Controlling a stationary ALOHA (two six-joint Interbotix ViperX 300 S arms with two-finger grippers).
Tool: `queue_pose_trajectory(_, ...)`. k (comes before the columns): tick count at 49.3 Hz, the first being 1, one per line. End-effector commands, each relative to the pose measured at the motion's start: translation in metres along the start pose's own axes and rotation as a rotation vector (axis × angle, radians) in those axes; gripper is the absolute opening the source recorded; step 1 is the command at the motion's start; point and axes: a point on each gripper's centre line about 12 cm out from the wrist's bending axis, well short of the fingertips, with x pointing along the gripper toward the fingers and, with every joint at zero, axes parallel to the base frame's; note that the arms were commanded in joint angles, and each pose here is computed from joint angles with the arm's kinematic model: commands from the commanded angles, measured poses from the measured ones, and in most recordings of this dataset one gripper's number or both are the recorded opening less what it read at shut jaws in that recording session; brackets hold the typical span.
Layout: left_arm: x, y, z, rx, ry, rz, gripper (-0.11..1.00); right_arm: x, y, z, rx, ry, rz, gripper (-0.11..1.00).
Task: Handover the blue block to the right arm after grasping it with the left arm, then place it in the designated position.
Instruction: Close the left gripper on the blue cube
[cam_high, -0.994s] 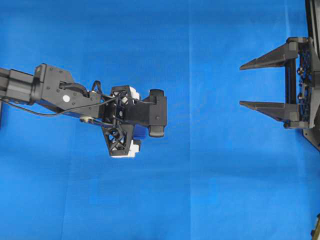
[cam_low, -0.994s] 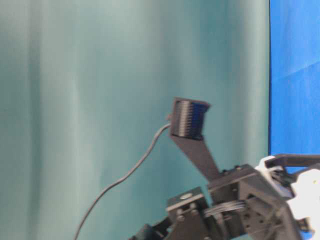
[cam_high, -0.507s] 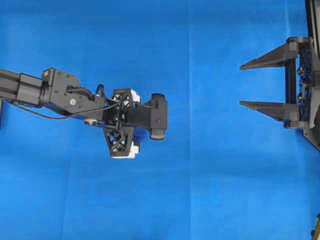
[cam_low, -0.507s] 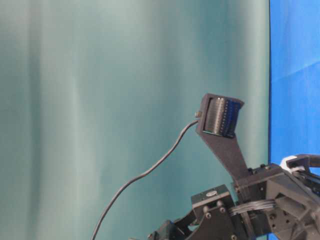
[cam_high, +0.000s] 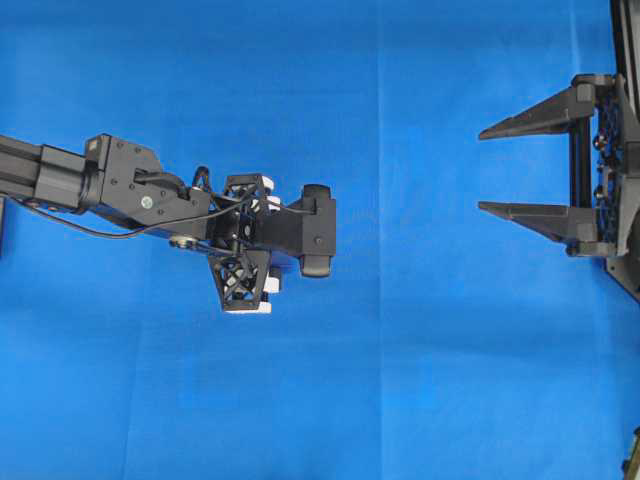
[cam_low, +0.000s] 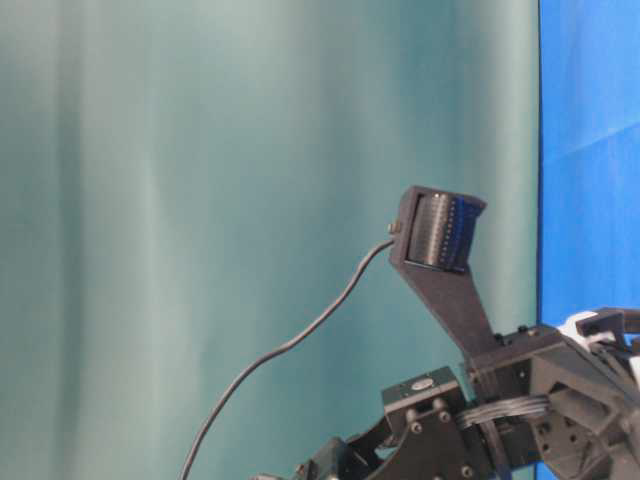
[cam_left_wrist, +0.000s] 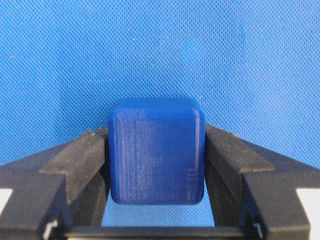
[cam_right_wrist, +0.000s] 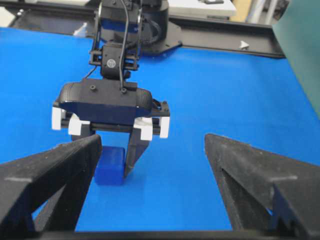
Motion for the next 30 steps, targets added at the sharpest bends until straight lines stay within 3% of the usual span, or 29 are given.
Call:
queue_pose_trajectory(1, -0.011, -0.001, 0.011, 0.000, -0.041, -0.003, 0.46, 0.002, 0.000, 0.009, 0.003, -0.028, -0.001, 0.98)
queue_pose_trajectory(14, -0.031, -0.002, 0.018, 0.000, -0.046, -0.003, 0.46, 0.002, 0.000, 0.009, 0.003, -0.028, -0.001, 0.98)
queue_pose_trajectory(30, -0.090, -0.005, 0.038, 0.004, -0.103, -0.008, 0.46, 0.002, 0.000, 0.009, 0.003, -0.023, -0.001, 0.98)
